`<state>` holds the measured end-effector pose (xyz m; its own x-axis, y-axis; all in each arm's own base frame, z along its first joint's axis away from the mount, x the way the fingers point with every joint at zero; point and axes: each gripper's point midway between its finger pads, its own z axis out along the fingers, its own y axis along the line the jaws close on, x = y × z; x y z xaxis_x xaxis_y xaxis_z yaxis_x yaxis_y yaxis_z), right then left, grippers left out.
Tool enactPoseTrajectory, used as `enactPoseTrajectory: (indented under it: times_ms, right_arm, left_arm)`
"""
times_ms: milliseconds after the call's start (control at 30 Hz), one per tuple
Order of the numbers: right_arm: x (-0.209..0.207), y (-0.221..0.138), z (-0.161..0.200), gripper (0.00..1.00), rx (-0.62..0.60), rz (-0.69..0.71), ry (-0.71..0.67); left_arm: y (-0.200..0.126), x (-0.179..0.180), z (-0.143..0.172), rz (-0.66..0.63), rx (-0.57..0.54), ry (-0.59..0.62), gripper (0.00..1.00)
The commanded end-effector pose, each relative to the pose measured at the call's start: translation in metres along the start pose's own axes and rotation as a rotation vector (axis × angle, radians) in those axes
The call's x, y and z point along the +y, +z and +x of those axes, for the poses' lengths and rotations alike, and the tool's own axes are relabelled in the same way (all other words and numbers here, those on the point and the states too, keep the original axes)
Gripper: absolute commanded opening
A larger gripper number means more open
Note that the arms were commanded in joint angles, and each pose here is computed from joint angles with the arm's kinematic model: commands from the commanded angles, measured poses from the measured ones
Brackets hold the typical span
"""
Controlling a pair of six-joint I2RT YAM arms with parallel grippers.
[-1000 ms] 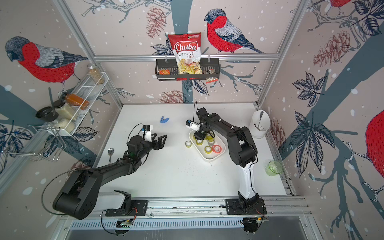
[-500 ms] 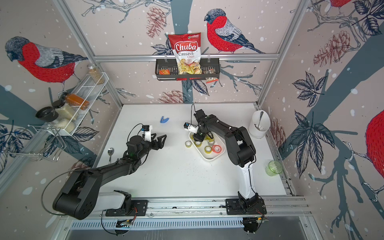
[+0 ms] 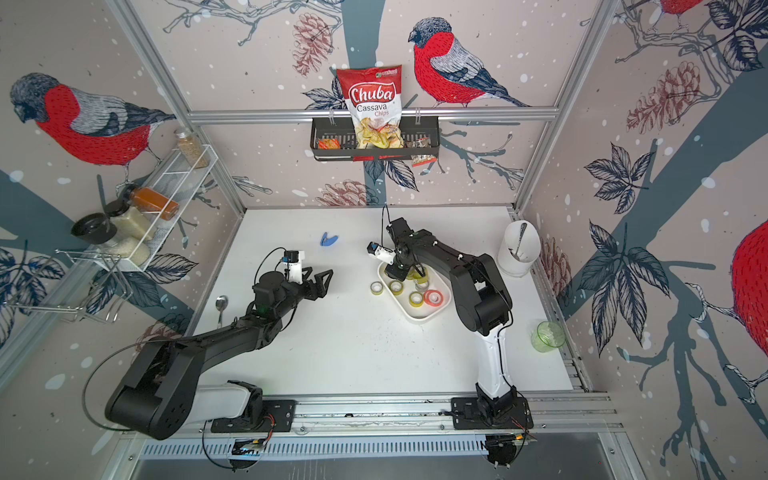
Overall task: Put the transparent tape into the storage box
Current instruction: Pick up the tape from the storage box, then place the tape in the storage box.
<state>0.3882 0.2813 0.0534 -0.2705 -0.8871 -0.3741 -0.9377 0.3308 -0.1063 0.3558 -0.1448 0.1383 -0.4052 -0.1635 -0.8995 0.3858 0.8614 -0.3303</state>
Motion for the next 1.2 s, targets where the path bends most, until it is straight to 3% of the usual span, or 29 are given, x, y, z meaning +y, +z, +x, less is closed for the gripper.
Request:
enactPoseTrajectory:
  times_ms: [0,333,600,800,1000,1167]
  right_arm:
    - [-0.003,0.0,-0.003,0.34,-0.013,0.008,0.026]
    - [-0.003,-0.011,-0.005,0.16,-0.036,0.006,0.06]
    - [-0.018,-0.073,-0.018,0.15,-0.207,0.099,0.207]
    - [-0.021,-0.116,-0.007,0.16,-0.318,0.143,0.415]
    - [-0.017,-0.135,0.024,0.16,-0.378,0.046,0.662]
    - [-0.003,-0.133,0.045,0.16,-0.356,-0.05,0.815]
  left_arm:
    - [-0.001,-0.002,-0.011,0.009,-0.046,0.012,0.87]
    - [-0.001,-0.002,-0.012,0.008,-0.05,0.01,0.87]
    - [-0.002,-0.002,-0.012,0.009,-0.052,0.009,0.87]
    - [-0.002,-0.005,-0.013,0.029,-0.056,0.014,0.87]
    - [0.003,-0.008,-0.011,0.057,-0.044,0.017,0.87]
    - [0.007,-0.009,-0.008,0.067,-0.028,0.014,0.87]
